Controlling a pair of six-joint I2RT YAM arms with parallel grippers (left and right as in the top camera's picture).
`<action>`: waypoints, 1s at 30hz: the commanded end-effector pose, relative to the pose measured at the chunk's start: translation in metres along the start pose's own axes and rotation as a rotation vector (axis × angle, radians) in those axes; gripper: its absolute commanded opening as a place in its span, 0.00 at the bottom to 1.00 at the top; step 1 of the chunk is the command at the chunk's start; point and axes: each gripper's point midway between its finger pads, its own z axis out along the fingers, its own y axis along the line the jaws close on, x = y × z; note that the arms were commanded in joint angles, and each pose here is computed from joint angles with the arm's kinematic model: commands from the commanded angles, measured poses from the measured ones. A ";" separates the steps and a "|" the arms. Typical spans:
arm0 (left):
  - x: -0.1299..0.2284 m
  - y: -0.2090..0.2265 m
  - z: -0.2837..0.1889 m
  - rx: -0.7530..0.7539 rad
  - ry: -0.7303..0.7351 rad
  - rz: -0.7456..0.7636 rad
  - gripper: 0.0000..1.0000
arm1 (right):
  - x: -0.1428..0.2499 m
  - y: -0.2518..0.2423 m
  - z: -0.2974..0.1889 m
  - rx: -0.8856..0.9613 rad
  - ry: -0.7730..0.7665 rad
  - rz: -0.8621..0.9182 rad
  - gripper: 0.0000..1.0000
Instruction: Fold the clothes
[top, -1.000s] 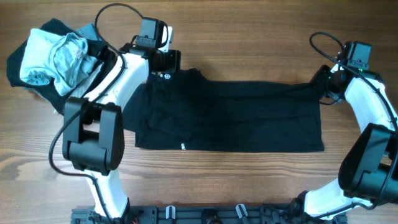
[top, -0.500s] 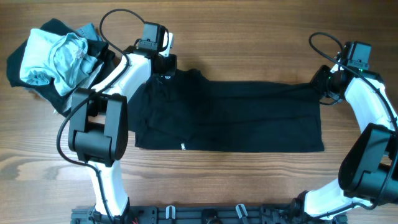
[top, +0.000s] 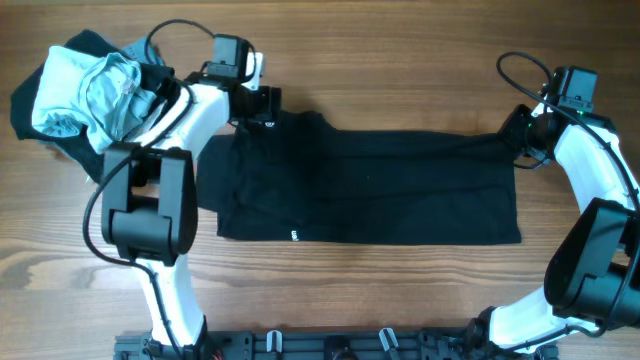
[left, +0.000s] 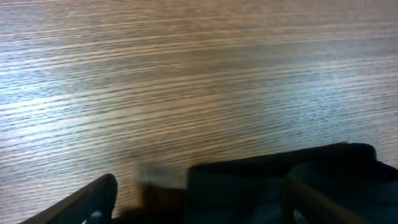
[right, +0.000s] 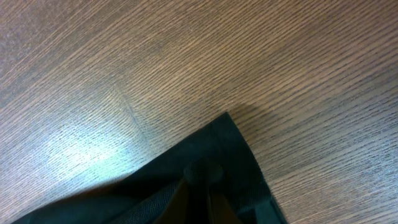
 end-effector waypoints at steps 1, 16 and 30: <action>0.009 -0.009 0.010 0.106 0.043 -0.043 0.75 | -0.002 -0.001 -0.002 -0.002 -0.008 -0.010 0.04; 0.003 -0.019 0.010 0.149 0.019 -0.031 0.04 | 0.001 0.001 -0.002 -0.017 0.006 -0.012 0.04; 0.005 -0.031 -0.106 0.112 -0.003 -0.002 0.04 | 0.011 0.026 -0.034 -0.185 0.033 -0.156 0.04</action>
